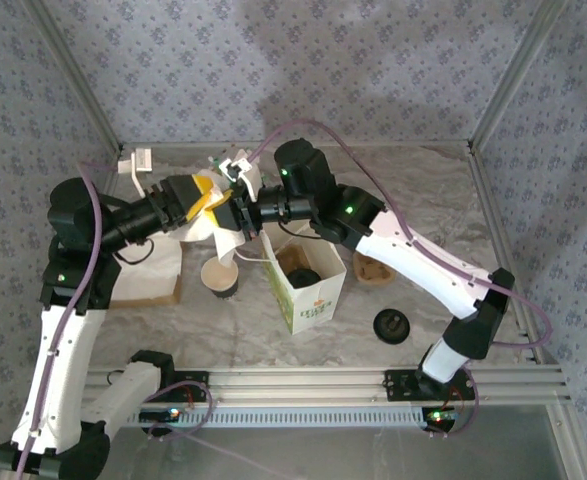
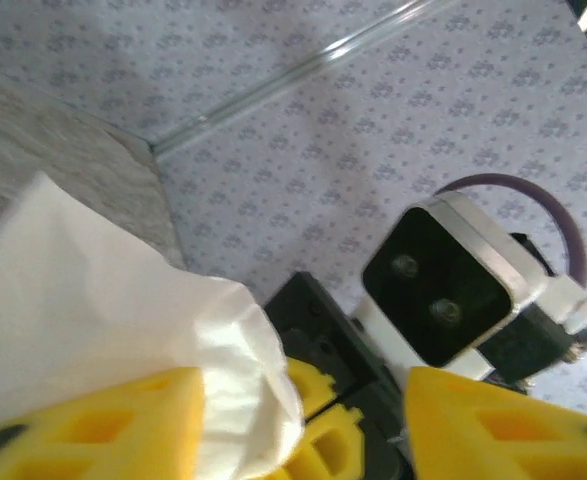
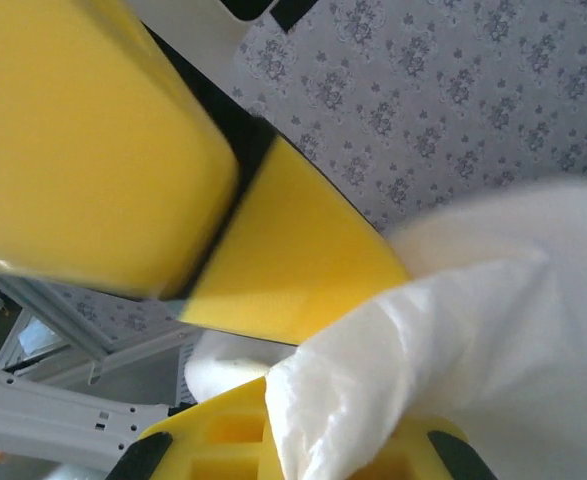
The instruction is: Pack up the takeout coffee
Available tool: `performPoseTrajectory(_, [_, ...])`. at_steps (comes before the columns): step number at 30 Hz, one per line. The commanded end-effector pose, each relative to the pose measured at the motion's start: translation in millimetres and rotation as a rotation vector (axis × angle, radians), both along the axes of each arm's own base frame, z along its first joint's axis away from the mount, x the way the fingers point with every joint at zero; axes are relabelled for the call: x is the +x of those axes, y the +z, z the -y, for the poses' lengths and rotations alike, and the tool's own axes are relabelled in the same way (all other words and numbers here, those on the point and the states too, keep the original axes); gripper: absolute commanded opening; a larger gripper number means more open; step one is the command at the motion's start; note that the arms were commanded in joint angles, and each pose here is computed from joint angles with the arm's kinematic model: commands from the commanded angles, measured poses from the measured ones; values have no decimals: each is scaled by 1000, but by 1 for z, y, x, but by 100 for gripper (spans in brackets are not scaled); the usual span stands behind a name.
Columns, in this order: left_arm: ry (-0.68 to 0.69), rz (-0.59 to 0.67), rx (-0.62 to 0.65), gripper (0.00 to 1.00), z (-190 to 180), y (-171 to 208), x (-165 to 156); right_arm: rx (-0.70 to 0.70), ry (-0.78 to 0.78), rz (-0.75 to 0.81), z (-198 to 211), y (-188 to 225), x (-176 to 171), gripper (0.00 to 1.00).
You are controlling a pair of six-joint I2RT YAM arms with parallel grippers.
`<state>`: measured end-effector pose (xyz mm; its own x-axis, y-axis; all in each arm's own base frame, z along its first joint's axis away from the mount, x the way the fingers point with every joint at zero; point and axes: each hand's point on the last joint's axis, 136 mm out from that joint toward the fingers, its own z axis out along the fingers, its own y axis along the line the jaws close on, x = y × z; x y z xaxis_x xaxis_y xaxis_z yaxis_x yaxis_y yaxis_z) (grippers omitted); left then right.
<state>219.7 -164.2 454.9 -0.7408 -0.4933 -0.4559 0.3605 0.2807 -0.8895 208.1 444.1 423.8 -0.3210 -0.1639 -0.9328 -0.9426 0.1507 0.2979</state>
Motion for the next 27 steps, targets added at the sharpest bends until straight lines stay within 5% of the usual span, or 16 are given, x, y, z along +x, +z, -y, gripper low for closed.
performPoseTrajectory(1, [127,31,66,78,-17,4,1,86,-49,46,21,42,-11,0])
performPoseTrajectory(4, [190,54,127,99,-28,7,-4,73,-117,51,36,46,-8,0])
performPoseTrajectory(15, [300,14,332,100,-52,-34,-8,-25,-388,39,103,30,9,0])
performPoseTrajectory(27, [282,-60,483,99,-53,-84,-18,-350,-613,76,146,-30,36,0])
